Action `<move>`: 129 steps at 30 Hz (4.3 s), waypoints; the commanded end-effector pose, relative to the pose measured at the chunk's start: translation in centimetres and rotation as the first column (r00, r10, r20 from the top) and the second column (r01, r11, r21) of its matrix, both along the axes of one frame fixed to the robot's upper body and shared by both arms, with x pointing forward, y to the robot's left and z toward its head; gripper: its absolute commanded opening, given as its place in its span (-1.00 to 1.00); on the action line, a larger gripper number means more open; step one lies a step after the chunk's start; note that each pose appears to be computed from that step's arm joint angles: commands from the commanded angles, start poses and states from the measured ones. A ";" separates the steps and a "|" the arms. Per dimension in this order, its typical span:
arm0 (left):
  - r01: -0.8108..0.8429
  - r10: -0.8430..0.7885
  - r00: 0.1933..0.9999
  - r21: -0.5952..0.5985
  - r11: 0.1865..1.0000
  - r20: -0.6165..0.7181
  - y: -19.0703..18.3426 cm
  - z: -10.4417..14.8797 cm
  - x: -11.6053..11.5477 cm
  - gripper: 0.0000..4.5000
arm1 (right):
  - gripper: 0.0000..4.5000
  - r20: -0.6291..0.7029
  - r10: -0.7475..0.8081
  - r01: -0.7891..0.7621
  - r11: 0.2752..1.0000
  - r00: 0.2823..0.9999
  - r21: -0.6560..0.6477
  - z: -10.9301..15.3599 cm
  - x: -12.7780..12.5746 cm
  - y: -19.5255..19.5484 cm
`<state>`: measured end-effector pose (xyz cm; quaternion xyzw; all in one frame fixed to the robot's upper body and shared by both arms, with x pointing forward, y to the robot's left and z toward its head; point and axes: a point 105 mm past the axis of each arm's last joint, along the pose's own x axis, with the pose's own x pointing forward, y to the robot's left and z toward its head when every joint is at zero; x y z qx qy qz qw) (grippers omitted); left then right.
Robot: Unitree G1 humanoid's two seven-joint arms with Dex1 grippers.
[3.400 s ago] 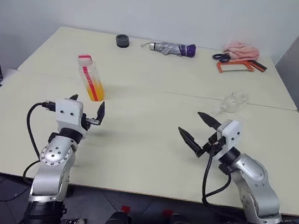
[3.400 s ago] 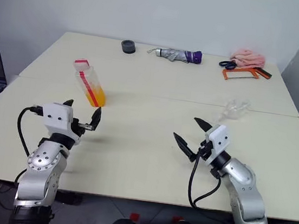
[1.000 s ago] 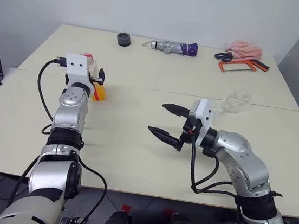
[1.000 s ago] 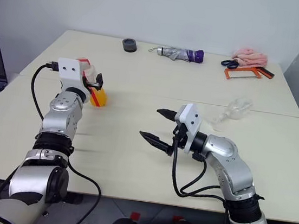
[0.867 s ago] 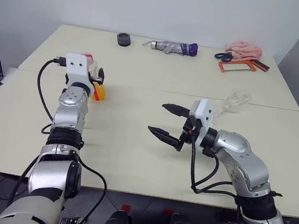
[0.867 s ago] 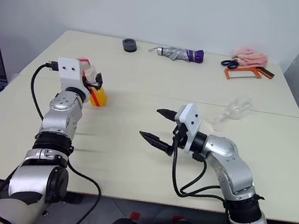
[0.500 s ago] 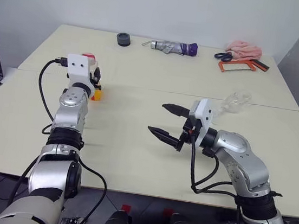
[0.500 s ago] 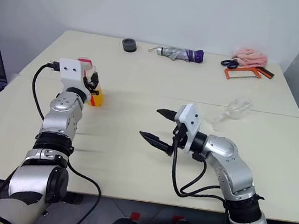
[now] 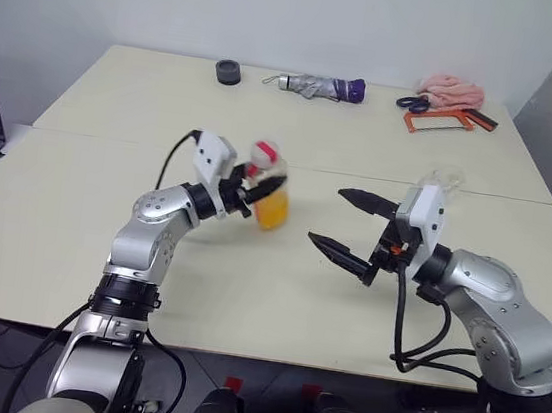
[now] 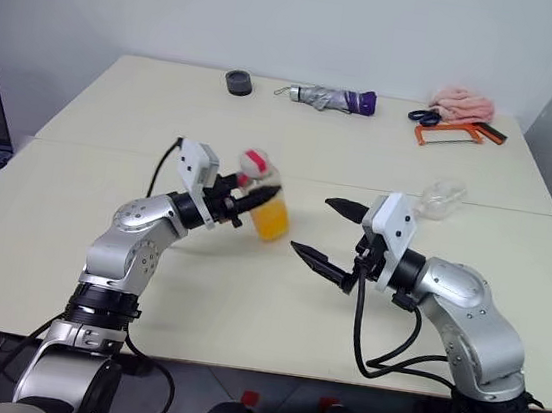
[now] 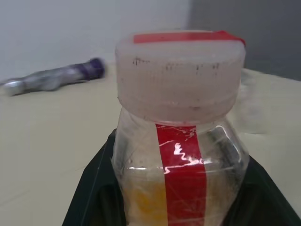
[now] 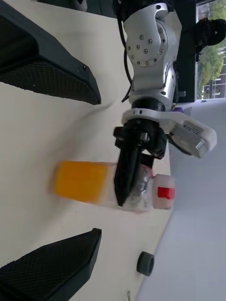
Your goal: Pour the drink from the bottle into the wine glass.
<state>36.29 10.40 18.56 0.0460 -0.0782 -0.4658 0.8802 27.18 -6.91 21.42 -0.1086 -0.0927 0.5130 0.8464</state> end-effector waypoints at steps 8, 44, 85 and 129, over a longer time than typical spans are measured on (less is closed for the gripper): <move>0.366 -0.375 0.927 0.152 0.918 0.031 -3.8 0.6 -3.2 -0.18 | 1.00 0.006 -0.078 0.078 0.996 0.997 0.040 2.3 1.5 2.5; 0.493 -0.504 0.864 0.205 0.846 0.004 -3.3 2.1 -4.1 -0.18 | 0.00 -0.039 0.296 -0.298 0.950 0.955 -0.095 1.6 4.1 1.9; 0.434 -0.447 0.894 0.223 0.873 0.012 -3.7 0.9 -2.1 -0.19 | -0.18 -0.002 -0.204 0.203 0.971 0.979 0.130 1.3 1.9 4.8; 0.388 -0.410 0.910 0.221 0.895 0.060 -5.2 1.5 -0.3 -0.19 | 0.91 -0.001 -0.397 0.389 0.898 0.918 0.206 2.6 2.4 4.0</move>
